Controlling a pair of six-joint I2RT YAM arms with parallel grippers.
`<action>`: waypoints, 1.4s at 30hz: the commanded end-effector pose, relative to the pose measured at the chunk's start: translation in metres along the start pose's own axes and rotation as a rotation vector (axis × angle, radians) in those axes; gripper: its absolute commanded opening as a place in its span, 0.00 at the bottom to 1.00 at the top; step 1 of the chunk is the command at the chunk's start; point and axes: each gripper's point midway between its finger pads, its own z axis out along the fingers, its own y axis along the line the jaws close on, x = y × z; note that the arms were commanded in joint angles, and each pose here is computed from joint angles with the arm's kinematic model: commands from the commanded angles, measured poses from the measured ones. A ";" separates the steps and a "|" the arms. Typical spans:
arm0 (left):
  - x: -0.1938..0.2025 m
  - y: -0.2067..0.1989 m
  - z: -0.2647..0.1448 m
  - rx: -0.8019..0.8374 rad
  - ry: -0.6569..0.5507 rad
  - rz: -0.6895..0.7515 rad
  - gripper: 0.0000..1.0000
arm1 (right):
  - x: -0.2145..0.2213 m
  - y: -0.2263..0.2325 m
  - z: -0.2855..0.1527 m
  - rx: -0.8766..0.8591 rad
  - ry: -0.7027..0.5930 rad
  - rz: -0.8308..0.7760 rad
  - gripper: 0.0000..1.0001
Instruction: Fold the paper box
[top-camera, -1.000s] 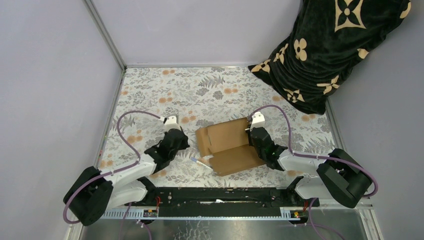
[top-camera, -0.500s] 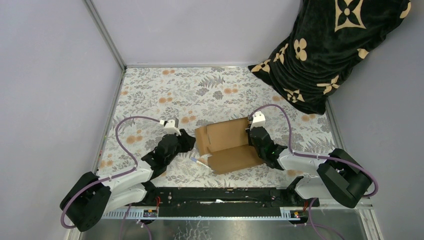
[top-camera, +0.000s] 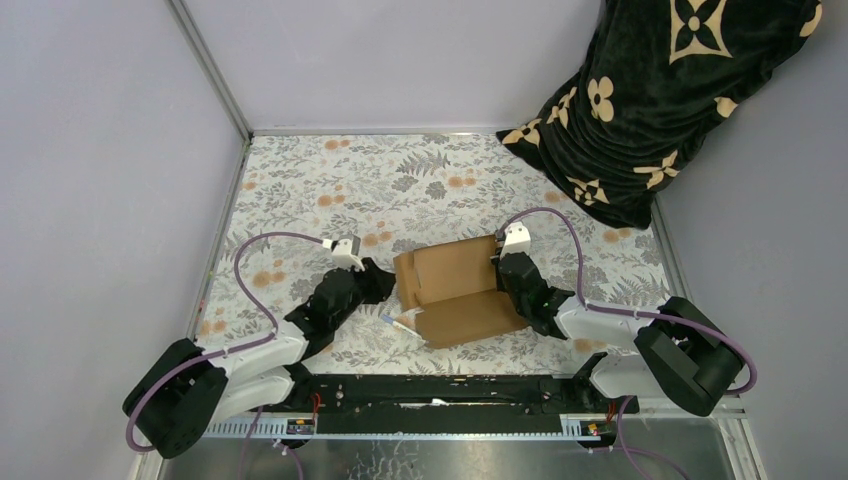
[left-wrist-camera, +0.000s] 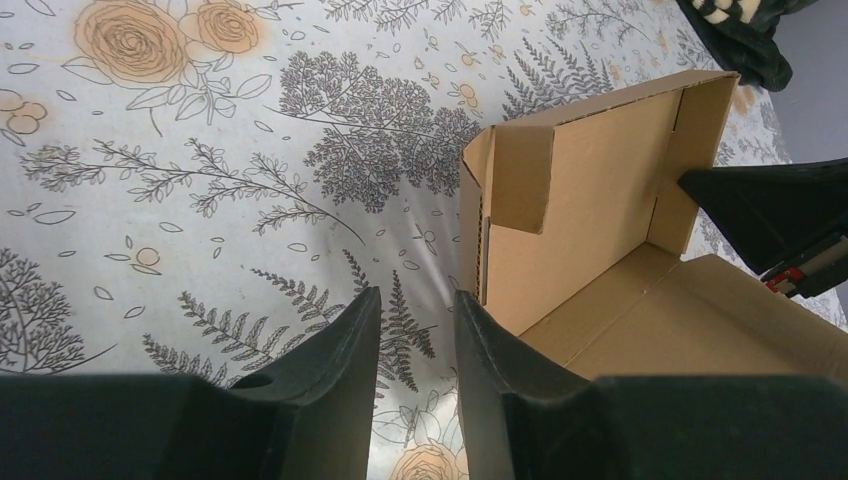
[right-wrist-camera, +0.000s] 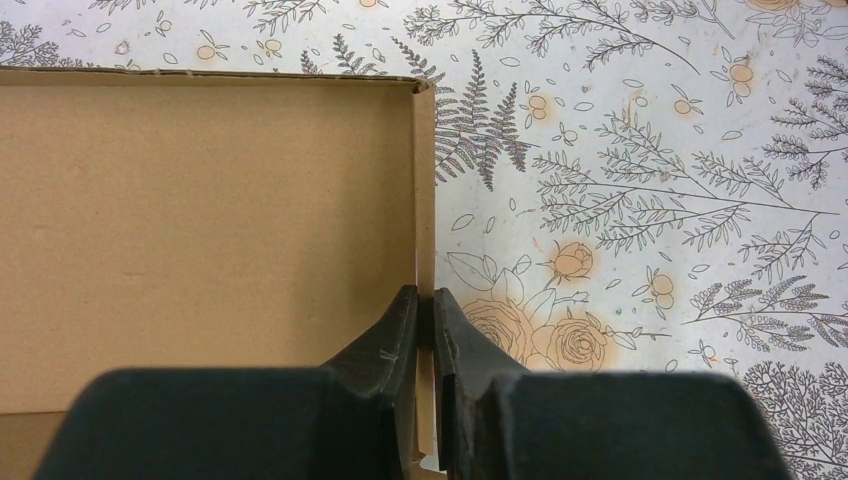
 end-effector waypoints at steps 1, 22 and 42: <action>-0.011 -0.016 0.005 0.079 -0.047 -0.009 0.38 | -0.016 0.006 0.002 0.001 -0.030 0.018 0.00; -0.005 -0.039 0.005 0.220 -0.041 -0.043 0.39 | -0.010 0.008 0.005 -0.004 -0.016 0.022 0.00; 0.002 -0.049 0.005 0.274 -0.017 -0.063 0.47 | -0.010 0.011 0.006 -0.013 -0.021 0.031 0.00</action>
